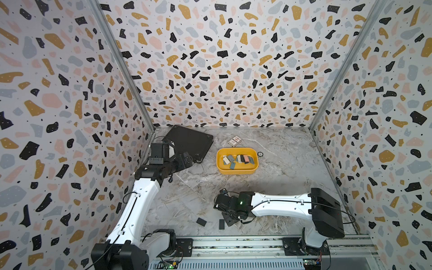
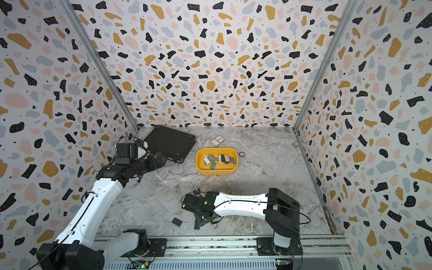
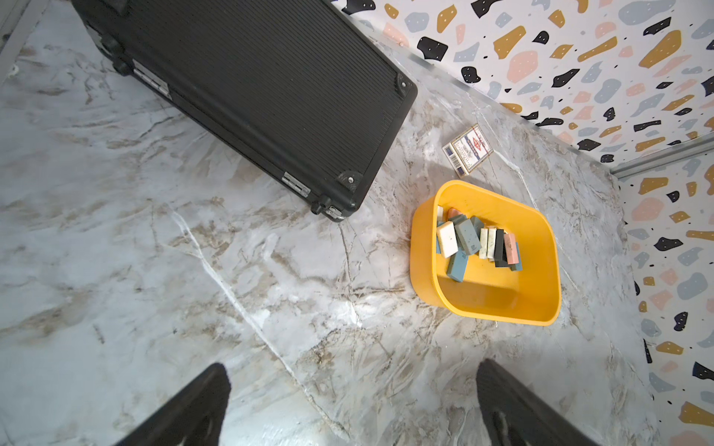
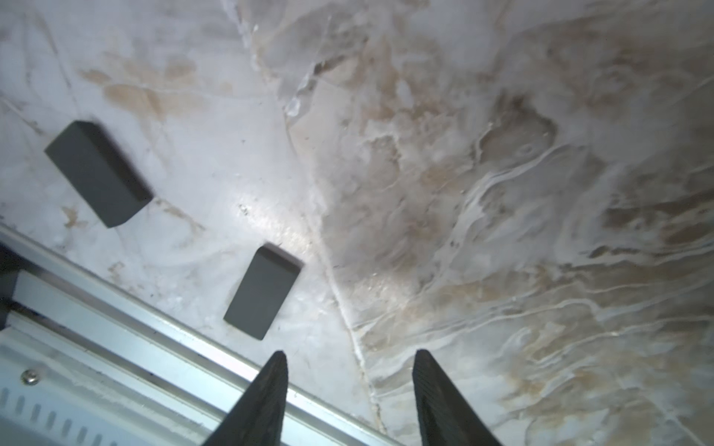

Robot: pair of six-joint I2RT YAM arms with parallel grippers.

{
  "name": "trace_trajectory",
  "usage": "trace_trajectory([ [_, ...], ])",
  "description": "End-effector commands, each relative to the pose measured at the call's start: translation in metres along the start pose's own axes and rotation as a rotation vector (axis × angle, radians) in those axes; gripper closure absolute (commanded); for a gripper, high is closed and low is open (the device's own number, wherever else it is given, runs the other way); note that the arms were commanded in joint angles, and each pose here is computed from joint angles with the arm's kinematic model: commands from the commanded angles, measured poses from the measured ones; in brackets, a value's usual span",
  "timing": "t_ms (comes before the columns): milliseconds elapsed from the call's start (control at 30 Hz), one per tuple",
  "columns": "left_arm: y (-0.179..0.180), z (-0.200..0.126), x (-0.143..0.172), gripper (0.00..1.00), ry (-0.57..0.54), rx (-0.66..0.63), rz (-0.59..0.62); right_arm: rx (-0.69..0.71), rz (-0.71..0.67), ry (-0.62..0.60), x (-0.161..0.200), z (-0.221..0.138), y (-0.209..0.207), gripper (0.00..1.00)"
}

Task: Put the eraser in the storage box
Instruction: Pick up the eraser from the center of the board.

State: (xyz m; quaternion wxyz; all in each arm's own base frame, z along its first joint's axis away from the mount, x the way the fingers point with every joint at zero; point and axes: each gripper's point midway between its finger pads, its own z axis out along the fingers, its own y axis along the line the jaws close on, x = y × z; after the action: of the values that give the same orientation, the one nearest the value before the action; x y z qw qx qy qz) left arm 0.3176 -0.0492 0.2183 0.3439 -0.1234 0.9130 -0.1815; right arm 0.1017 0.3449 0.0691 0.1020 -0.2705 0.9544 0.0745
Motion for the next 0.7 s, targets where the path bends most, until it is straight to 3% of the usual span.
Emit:
trace_trajectory([
  [0,-0.003,-0.01,-0.005,0.0,-0.031,0.012,-0.002,-0.025,0.055,-0.012,-0.006,0.0,0.013,0.44],
  [667,-0.001,-0.027,0.012,0.01,-0.045,0.017,0.023,-0.007,0.115,0.116,0.005,0.03,0.039,0.42],
])
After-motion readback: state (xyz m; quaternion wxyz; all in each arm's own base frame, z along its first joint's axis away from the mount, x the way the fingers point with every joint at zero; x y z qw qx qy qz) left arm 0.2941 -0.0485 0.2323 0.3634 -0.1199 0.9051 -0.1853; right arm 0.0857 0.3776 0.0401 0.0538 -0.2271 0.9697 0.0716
